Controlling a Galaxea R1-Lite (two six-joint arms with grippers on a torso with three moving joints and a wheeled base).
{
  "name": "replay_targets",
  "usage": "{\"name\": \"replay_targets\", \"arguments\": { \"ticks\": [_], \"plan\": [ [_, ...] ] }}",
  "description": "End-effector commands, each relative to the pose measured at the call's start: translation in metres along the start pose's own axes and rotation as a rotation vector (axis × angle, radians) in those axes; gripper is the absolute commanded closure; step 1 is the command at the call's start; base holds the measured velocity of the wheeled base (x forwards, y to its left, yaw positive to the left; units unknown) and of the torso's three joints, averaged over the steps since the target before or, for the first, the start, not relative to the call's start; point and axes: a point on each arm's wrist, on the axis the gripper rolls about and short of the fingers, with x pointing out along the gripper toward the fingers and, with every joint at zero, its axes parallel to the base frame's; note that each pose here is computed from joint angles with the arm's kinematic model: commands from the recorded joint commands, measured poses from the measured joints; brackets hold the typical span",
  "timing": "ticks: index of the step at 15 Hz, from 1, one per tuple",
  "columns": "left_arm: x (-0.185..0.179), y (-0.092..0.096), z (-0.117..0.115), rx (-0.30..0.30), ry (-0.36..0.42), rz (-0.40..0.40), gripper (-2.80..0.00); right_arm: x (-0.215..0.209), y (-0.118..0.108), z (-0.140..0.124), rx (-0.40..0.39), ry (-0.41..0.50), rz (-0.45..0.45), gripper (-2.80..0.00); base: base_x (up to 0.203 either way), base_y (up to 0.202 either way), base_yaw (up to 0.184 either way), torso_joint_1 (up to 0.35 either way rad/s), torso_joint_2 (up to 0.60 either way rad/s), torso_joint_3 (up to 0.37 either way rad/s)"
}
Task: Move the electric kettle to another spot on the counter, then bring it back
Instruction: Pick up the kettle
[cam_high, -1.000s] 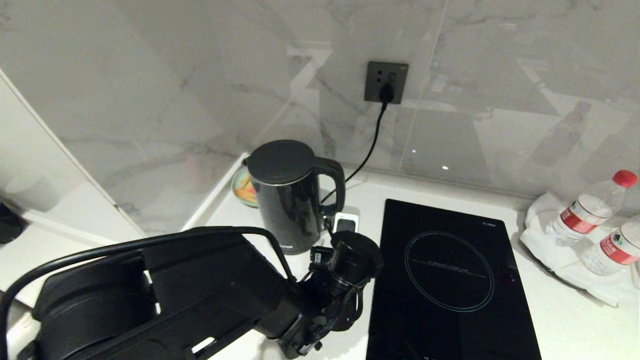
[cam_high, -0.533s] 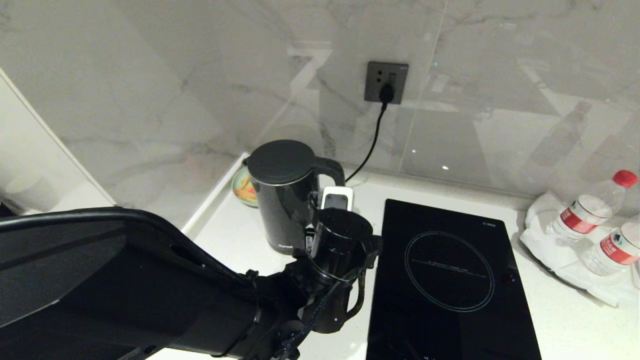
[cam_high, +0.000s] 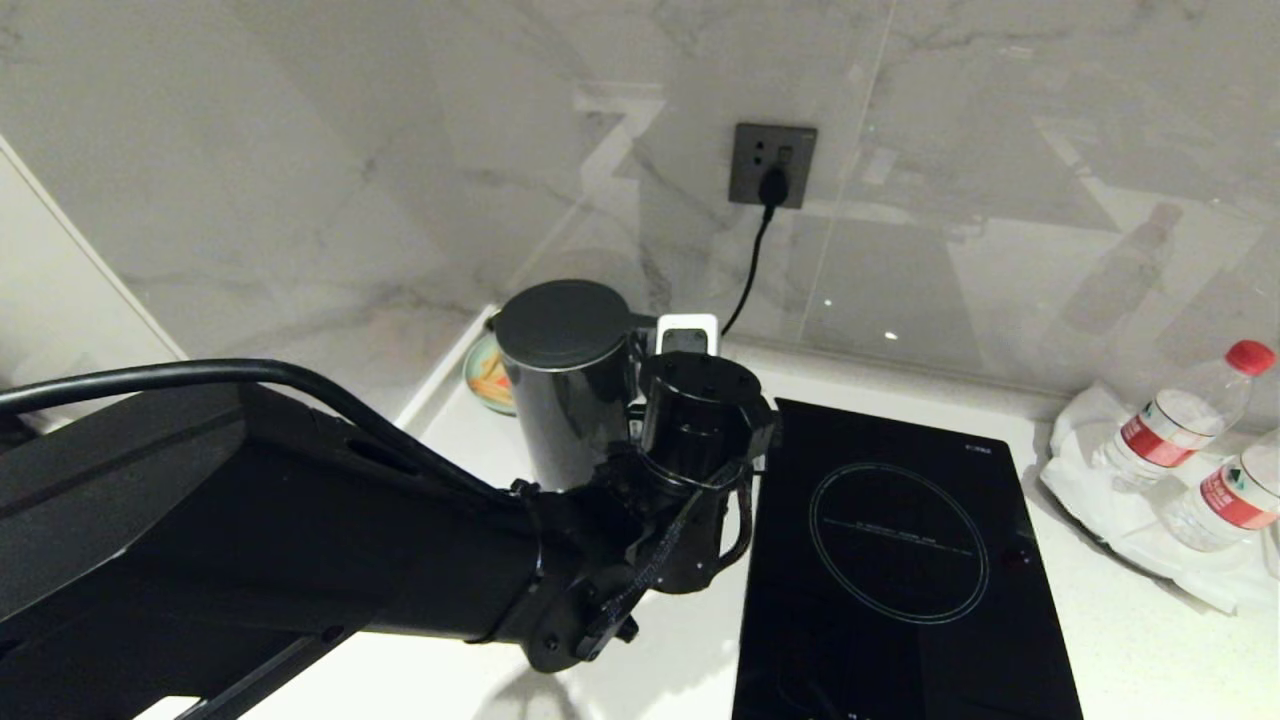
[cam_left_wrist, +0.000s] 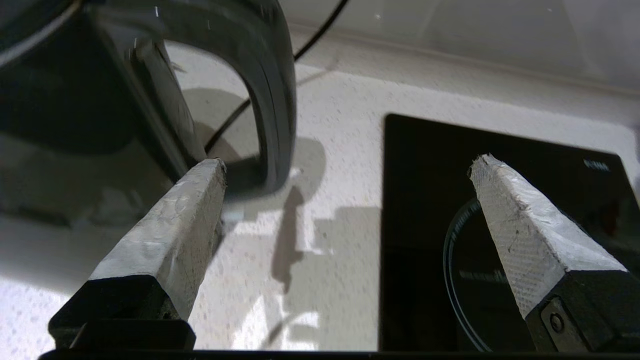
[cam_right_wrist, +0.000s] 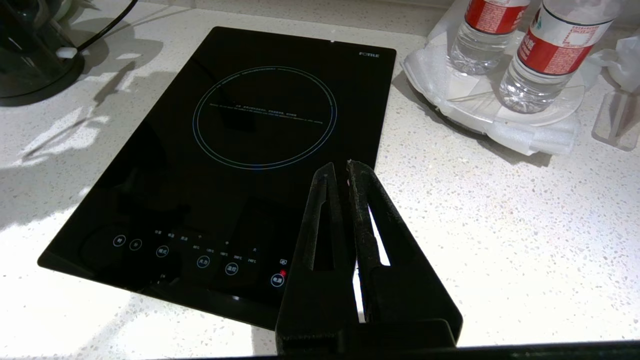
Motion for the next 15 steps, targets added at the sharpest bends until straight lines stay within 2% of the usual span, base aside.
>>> {"name": "replay_targets", "arguments": {
  "ticks": [1,15],
  "plan": [
    [0.022,0.002,-0.007,-0.003,-0.002,0.032,-2.8,0.0,0.0,0.0,0.0,0.0,0.0,0.0,0.0,0.0,0.0,0.0,0.0,0.0],
    [0.058,-0.003,-0.004,-0.014,-0.018,0.063,-2.8,0.0,0.0,0.0,0.0,0.0,0.0,0.0,0.0,0.0,0.0,0.0,0.0,0.0]
  ]
}}
